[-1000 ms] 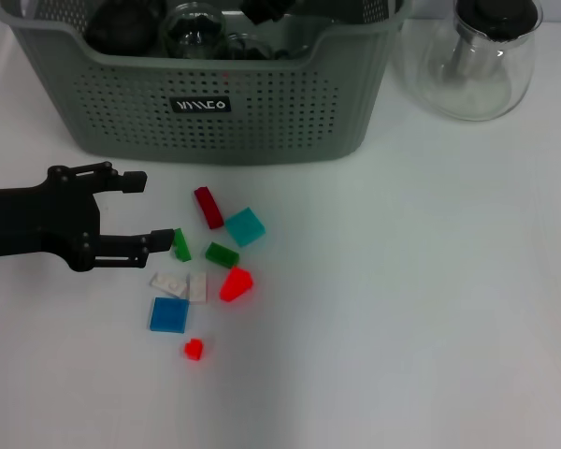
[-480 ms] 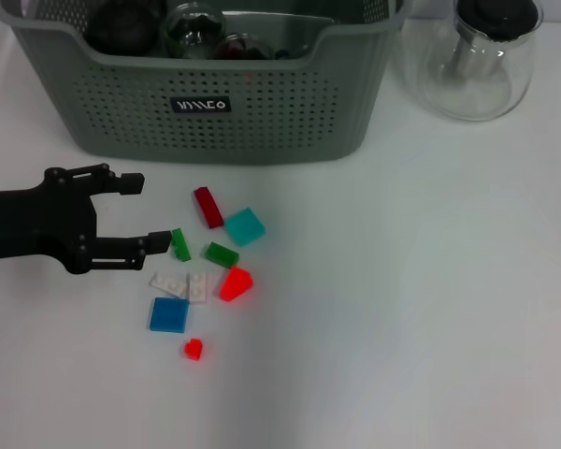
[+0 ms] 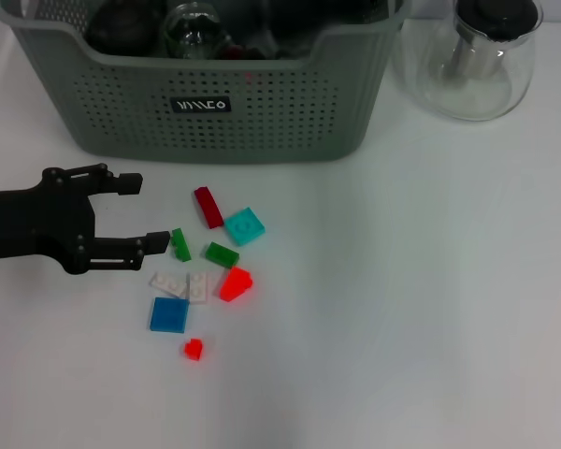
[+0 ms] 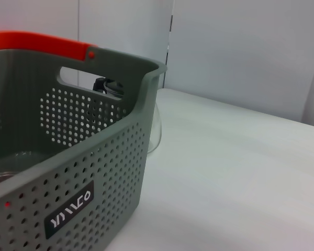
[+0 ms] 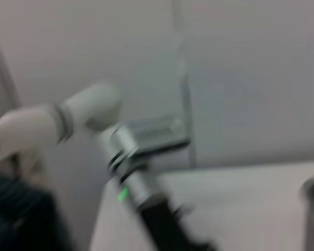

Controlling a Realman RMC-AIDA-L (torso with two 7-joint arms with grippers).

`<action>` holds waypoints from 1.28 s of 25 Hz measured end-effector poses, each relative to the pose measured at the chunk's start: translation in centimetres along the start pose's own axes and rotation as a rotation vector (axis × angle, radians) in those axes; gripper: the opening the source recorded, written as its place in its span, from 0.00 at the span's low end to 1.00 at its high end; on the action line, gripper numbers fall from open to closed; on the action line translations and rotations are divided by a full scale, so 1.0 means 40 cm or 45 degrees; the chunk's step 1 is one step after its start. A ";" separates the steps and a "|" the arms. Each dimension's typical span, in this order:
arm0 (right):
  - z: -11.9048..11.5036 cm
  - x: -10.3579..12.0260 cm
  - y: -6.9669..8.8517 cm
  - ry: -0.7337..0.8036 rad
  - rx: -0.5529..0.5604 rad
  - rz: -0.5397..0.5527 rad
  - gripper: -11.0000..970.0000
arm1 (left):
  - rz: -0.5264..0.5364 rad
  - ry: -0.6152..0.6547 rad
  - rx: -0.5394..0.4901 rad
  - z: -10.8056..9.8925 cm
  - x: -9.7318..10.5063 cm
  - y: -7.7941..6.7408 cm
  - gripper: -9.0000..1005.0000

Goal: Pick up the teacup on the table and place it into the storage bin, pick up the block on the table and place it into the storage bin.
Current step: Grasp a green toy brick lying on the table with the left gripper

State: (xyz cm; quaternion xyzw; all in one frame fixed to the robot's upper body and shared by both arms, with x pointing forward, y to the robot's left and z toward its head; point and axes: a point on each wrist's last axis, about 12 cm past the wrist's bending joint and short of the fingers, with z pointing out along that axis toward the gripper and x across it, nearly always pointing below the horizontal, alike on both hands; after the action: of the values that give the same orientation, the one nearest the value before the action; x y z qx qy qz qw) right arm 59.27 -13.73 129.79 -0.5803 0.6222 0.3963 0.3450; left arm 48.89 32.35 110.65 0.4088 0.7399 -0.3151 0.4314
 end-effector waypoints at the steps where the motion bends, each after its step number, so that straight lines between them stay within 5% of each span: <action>1: 0.000 0.015 0.007 0.038 -0.030 0.002 0.74 | 0.001 0.000 0.000 0.000 0.000 0.000 0.86; 7: 0.048 0.105 0.026 0.381 -0.153 0.087 0.74 | 0.001 0.009 0.003 0.001 0.000 0.001 0.86; 16: 0.231 0.201 -0.039 0.767 -0.005 0.132 0.75 | -0.011 0.031 0.000 0.004 0.008 0.002 0.86; 23: 0.336 0.239 -0.070 0.827 0.124 0.028 0.85 | -0.012 0.028 0.005 0.006 0.007 0.000 0.86; 32: 0.406 0.274 -0.059 0.853 0.182 -0.125 0.97 | -0.009 0.028 0.011 0.011 0.004 0.001 0.86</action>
State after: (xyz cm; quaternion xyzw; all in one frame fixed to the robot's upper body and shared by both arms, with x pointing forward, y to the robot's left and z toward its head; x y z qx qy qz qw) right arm 60.15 -4.19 112.55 -0.6819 0.6983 0.1222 0.1800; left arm 49.07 32.06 110.31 0.4116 0.7446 -0.3152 0.4204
